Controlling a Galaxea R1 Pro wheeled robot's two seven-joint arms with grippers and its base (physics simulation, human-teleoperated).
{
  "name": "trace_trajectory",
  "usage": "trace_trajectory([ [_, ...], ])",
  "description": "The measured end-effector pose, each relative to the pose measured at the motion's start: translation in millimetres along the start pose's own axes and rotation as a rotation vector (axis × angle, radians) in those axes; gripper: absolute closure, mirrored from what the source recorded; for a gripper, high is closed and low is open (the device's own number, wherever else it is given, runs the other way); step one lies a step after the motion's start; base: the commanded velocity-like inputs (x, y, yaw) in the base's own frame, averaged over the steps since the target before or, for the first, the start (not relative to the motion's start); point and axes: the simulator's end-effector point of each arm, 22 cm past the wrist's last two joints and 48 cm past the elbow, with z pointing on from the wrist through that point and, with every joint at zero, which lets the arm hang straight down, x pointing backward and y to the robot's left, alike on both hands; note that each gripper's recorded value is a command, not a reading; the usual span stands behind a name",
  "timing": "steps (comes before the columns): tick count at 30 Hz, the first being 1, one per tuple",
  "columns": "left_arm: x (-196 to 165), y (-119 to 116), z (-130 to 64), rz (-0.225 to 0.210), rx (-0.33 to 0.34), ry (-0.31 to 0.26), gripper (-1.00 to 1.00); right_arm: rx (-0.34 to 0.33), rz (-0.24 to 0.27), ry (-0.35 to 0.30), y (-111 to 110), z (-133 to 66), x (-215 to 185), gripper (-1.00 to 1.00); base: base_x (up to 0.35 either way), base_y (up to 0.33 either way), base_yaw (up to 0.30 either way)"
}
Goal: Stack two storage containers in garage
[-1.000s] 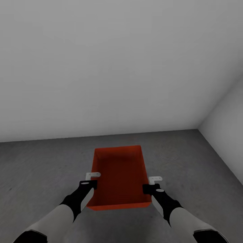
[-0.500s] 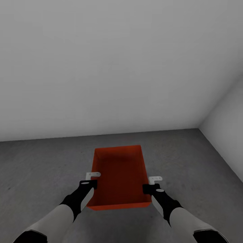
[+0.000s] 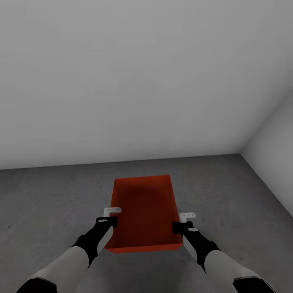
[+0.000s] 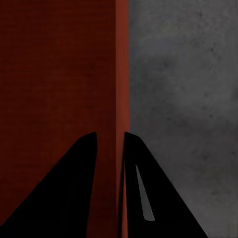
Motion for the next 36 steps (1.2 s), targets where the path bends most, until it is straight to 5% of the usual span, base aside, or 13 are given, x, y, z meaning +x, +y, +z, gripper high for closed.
trace_trajectory([
  [36, 30.0, -8.0, 53.9, 0.000, -0.001, -0.001, 1.00, -0.001, 0.000, -0.001, -0.8, 52.7, 33.4, 1.00, 0.000, 0.000, 0.000],
])
